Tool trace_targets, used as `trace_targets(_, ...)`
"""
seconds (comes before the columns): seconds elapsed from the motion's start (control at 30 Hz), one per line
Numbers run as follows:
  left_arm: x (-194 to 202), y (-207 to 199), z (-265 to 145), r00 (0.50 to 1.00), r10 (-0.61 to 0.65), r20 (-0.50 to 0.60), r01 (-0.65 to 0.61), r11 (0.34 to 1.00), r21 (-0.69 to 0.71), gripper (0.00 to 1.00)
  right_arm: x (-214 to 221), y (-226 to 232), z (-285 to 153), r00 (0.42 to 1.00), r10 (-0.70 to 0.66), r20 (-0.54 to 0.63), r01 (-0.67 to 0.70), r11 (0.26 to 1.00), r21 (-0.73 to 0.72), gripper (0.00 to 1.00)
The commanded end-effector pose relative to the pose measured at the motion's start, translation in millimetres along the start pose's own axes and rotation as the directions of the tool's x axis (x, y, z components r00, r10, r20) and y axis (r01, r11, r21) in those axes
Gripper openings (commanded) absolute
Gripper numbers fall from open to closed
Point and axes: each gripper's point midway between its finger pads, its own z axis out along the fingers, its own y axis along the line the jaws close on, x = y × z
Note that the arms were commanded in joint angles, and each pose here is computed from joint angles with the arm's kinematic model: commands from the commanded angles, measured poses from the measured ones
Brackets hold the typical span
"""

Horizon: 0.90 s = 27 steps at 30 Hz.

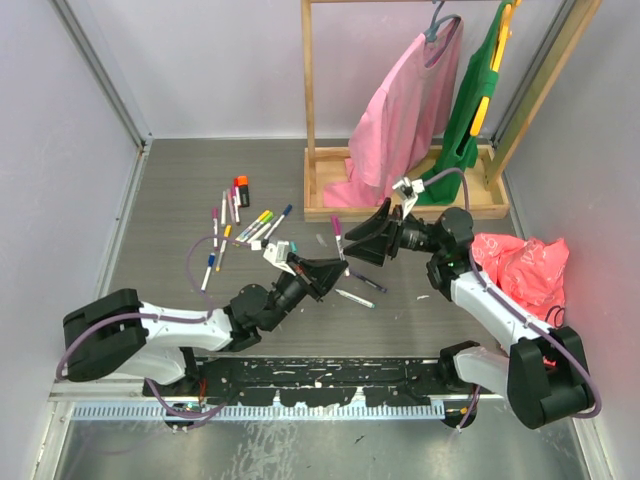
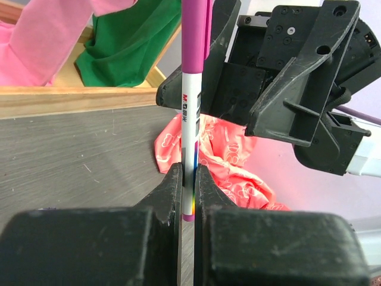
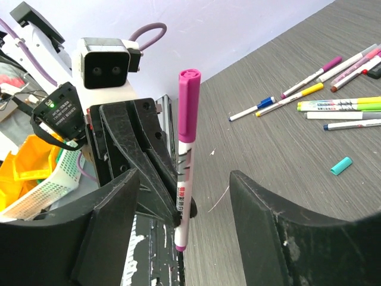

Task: Open the pen caps
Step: Pick up the pen from the center of the board.

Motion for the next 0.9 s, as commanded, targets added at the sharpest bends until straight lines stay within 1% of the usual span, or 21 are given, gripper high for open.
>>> trace_targets(0.0,-25,-20,13,0.993,-0.065,0.1,0.062,0.997,0.035,0.0,1,1,4,0.999,-0.037,0.002,0.037,0.999,0.005,0.65)
trace_targets(0.17,-21,-24,16,0.993,-0.077,0.09,0.073,0.996,0.041,0.0,10,-5,9,0.999,-0.033,-0.032,0.033,0.999,0.023,0.56)
trace_targets(0.27,-20,-25,17,0.993,-0.082,0.088,0.079,0.996,0.043,0.0,12,-4,11,0.999,-0.036,-0.04,0.037,0.999,0.016,0.47)
trace_targets(0.5,-15,-21,17,0.993,-0.079,0.083,0.076,0.997,0.03,0.0,13,1,11,0.997,-0.05,-0.056,0.049,0.999,-0.012,0.19)
trace_targets(0.57,-16,-20,17,0.993,-0.074,0.087,0.072,0.997,0.025,0.0,13,4,11,0.996,-0.061,-0.062,0.059,0.998,-0.025,0.07)
trace_targets(0.6,-15,-20,17,0.994,-0.07,0.085,0.069,0.997,0.023,0.02,12,4,11,0.996,-0.065,-0.065,0.064,0.998,-0.028,0.02)
trace_targets(0.63,-14,-19,17,0.994,-0.066,0.082,0.065,0.998,0.021,0.06,13,4,11,0.995,-0.064,-0.073,0.063,0.998,-0.028,0.01)
trace_targets(0.73,-10,-17,14,0.997,-0.053,0.057,0.052,0.999,0.013,0.27,15,2,11,0.992,-0.076,-0.102,0.074,0.997,-0.023,0.01)
trace_targets(0.87,-4,-13,3,1.0,-0.003,-0.002,0.003,1.0,0.015,0.46,16,0,9,0.984,-0.098,-0.148,0.096,0.995,-0.024,0.01)
